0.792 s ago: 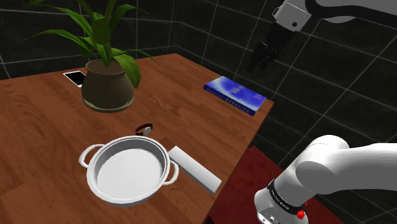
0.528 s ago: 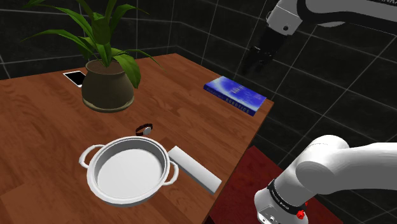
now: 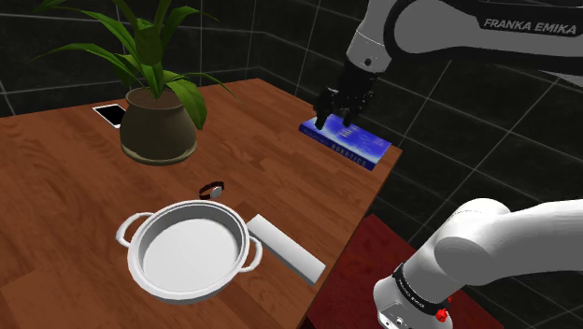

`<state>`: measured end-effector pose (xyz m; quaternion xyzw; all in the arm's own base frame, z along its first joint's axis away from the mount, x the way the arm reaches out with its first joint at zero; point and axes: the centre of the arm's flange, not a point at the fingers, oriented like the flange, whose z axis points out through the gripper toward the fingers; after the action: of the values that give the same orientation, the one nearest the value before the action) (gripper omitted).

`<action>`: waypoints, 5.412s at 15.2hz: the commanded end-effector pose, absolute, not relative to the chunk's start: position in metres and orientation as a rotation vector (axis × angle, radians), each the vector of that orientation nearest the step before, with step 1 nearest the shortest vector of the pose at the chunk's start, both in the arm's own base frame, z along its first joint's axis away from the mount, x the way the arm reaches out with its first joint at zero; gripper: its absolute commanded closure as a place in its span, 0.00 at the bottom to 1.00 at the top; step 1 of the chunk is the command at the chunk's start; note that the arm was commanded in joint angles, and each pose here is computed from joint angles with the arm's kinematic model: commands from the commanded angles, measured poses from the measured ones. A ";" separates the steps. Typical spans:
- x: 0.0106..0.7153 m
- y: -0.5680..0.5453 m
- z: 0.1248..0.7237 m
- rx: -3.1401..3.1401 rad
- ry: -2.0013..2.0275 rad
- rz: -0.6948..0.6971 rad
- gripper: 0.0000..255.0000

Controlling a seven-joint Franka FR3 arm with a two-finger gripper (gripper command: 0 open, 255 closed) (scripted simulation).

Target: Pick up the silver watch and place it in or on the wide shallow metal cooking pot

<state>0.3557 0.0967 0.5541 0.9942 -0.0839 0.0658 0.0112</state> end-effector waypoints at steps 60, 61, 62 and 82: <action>0.512 0.318 0.404 2.952 -0.943 0.045 1.00; 0.512 0.318 0.409 2.952 -0.943 0.045 1.00; 0.512 0.318 0.414 2.952 -0.943 0.045 1.00; 0.395 0.402 0.473 2.952 -0.943 0.045 1.00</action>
<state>0.4053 0.3959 0.4727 0.9525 -0.3034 0.0145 0.0210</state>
